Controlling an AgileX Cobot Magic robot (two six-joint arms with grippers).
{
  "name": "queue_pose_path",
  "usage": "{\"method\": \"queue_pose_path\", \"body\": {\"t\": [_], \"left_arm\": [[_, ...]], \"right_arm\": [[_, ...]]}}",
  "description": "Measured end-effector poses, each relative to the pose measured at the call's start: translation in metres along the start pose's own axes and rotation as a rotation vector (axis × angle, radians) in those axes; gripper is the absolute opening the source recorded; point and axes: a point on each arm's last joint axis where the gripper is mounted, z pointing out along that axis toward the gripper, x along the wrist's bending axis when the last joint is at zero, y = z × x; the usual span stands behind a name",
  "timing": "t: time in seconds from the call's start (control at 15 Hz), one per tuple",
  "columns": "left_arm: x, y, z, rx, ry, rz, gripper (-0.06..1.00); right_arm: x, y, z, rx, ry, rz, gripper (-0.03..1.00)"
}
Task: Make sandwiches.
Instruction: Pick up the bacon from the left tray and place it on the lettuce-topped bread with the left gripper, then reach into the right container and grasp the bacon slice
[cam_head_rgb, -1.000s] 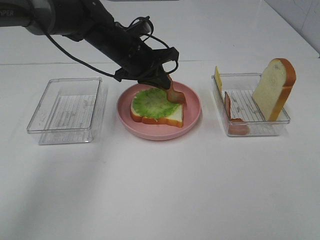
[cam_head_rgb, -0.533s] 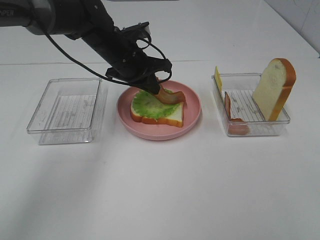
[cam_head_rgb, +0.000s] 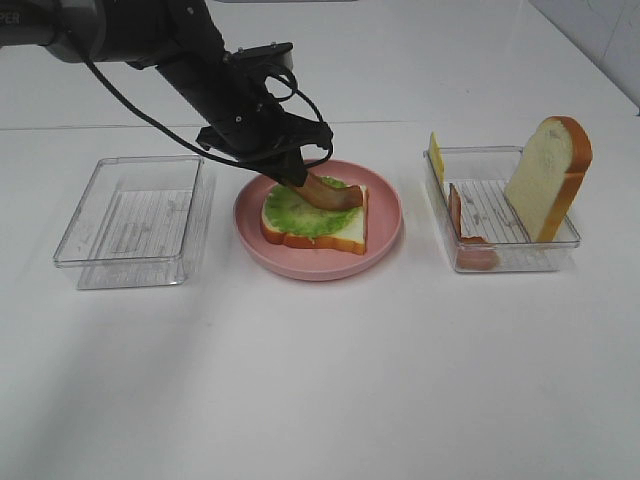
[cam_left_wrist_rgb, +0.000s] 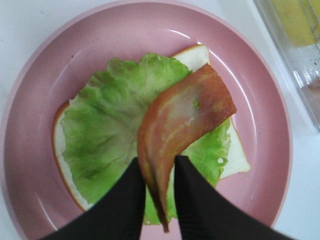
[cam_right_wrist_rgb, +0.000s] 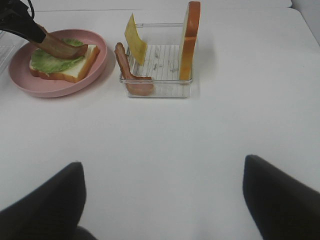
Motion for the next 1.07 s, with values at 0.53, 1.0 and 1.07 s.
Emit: {"method": "queue_pose_path", "body": {"t": [0.53,1.0,1.07], "left_arm": [[-0.010,0.014,-0.051,-0.025,0.092,0.147,0.77],[-0.022,0.009,-0.154,0.056,0.306,0.177,0.77],[-0.027,0.006,-0.170,0.062,0.310,0.166,0.77]], "right_arm": [[0.000,0.000,0.000,0.000,0.000,0.000,0.81],[0.000,0.000,0.000,0.000,0.000,0.000,0.81],[0.000,0.000,0.000,0.000,0.000,0.000,0.81]]}}
